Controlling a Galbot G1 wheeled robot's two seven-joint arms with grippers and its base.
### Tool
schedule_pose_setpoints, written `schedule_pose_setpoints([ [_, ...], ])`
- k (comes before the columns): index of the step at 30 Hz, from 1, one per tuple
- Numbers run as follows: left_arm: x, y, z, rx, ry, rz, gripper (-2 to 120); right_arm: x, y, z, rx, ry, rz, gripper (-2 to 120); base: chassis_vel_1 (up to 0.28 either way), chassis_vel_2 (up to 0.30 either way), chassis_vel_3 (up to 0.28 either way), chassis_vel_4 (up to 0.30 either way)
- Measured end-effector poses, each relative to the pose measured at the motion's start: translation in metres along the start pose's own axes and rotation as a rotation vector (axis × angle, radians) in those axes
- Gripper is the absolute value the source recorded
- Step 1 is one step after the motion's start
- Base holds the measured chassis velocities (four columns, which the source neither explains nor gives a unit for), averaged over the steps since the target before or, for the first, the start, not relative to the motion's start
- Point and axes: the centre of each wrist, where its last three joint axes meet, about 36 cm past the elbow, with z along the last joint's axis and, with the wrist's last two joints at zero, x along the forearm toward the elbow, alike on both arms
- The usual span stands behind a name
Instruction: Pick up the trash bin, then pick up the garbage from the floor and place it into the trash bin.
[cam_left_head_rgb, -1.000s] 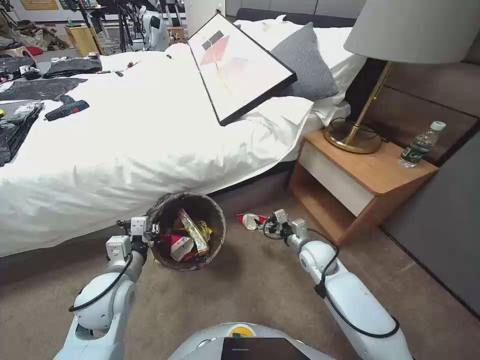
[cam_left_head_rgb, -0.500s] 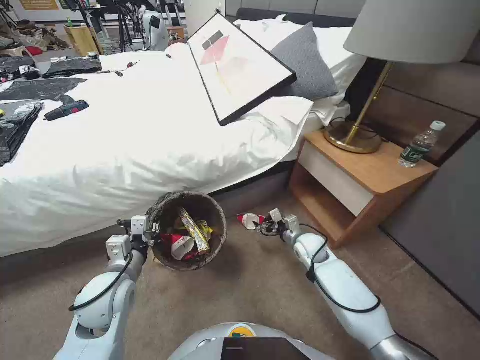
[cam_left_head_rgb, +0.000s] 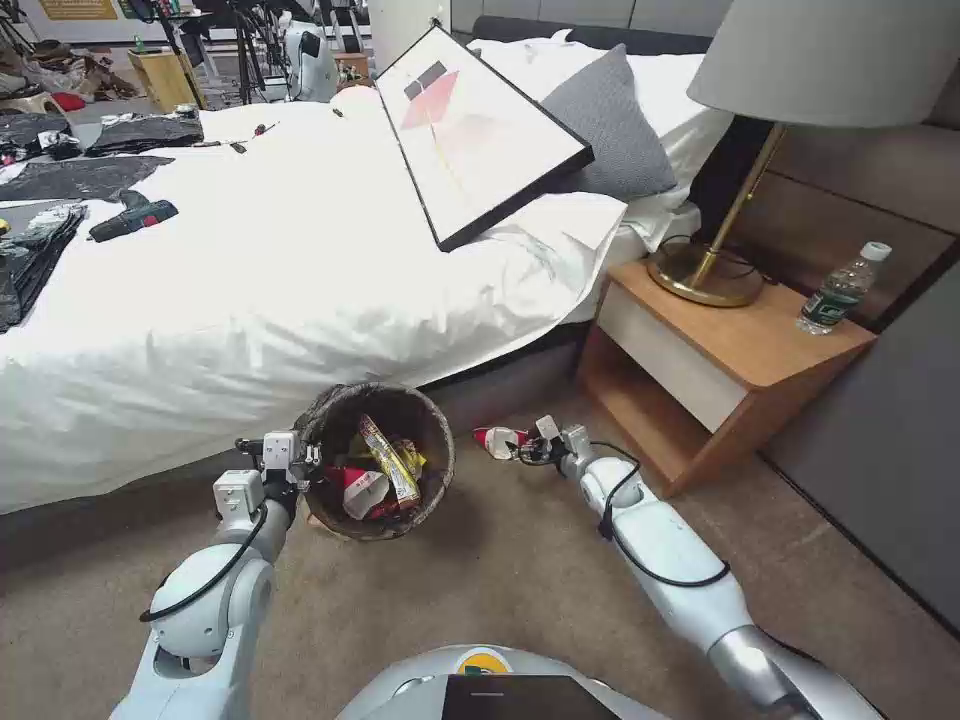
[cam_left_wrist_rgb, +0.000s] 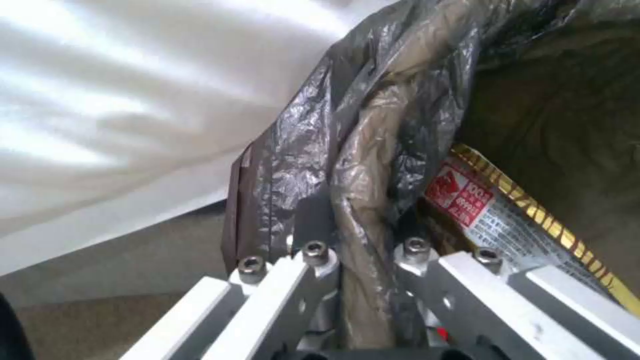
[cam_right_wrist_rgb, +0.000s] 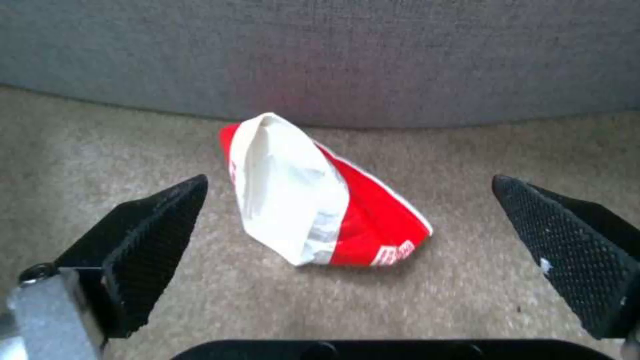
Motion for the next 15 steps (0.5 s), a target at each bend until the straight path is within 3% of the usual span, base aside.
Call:
schedule_pose_setpoints([
  [15, 0.0, -0.003, 0.0, -0.006, -0.001, 0.008, 3, -0.039, -0.022, -0.004, 0.059, -0.001, -0.064, 100, 0.0, 0.0, 0.0, 0.0],
])
